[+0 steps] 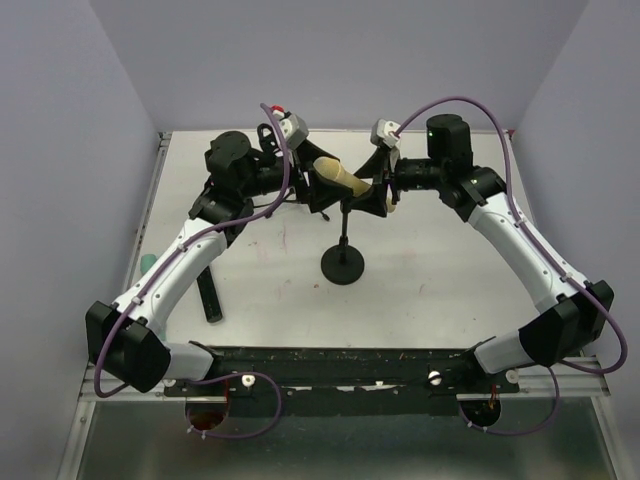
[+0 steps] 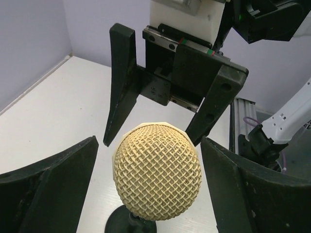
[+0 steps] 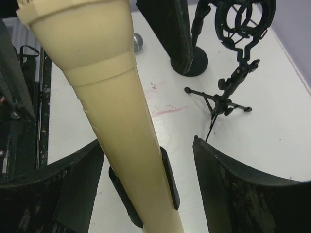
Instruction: Remove the microphone from the stand
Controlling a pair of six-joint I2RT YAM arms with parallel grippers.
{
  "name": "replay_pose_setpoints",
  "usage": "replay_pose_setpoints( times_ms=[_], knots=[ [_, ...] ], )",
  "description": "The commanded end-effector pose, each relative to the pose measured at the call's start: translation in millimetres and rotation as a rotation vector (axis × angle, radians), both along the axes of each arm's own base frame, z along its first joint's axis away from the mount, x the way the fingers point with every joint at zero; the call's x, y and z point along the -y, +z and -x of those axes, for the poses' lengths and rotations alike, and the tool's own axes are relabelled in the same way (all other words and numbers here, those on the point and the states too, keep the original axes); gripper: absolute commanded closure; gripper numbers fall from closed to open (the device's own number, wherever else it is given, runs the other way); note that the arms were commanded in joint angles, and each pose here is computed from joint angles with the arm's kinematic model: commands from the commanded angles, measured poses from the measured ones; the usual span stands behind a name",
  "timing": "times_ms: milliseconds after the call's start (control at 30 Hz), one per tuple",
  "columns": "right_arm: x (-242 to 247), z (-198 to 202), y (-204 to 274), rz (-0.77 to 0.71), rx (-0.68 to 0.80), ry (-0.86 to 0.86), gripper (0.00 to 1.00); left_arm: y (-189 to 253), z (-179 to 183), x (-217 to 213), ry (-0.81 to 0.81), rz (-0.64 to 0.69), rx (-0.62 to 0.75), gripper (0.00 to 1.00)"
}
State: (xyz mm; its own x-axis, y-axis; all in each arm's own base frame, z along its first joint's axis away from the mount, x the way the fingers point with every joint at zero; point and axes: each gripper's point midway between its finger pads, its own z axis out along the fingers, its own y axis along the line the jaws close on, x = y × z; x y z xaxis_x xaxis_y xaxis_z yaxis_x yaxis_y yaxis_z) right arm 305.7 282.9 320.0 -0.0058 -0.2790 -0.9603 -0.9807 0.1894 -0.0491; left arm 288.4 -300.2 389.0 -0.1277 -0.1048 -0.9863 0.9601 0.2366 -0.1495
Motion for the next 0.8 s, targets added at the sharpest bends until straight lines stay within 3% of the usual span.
replay_pose_setpoints(
  times_ms=[0,267,400,600,767],
  knots=[
    [-11.1,-1.2,32.4,-0.094,0.042,0.031,0.20,18.6,19.3,-5.4,-0.042,0.001,0.062,0.02],
    [-22.3,-0.7,36.2,-0.092,0.057,0.075,0.19,-20.6,43.1,-38.6,-0.006,-0.118,0.116,0.01],
    [-26.2,-6.2,35.0,-0.095,0.077,0.047,0.19,-47.5,31.8,-33.9,0.002,-0.120,0.097,0.01],
    [-26.2,-13.4,35.7,-0.087,0.075,0.013,0.31,-73.7,-4.1,-17.3,0.012,-0.123,0.076,0.11],
    [-26.3,-13.8,36.9,-0.087,0.068,0.005,0.41,-84.7,-9.1,-6.4,-0.050,-0.112,0.048,0.16]
  ],
)
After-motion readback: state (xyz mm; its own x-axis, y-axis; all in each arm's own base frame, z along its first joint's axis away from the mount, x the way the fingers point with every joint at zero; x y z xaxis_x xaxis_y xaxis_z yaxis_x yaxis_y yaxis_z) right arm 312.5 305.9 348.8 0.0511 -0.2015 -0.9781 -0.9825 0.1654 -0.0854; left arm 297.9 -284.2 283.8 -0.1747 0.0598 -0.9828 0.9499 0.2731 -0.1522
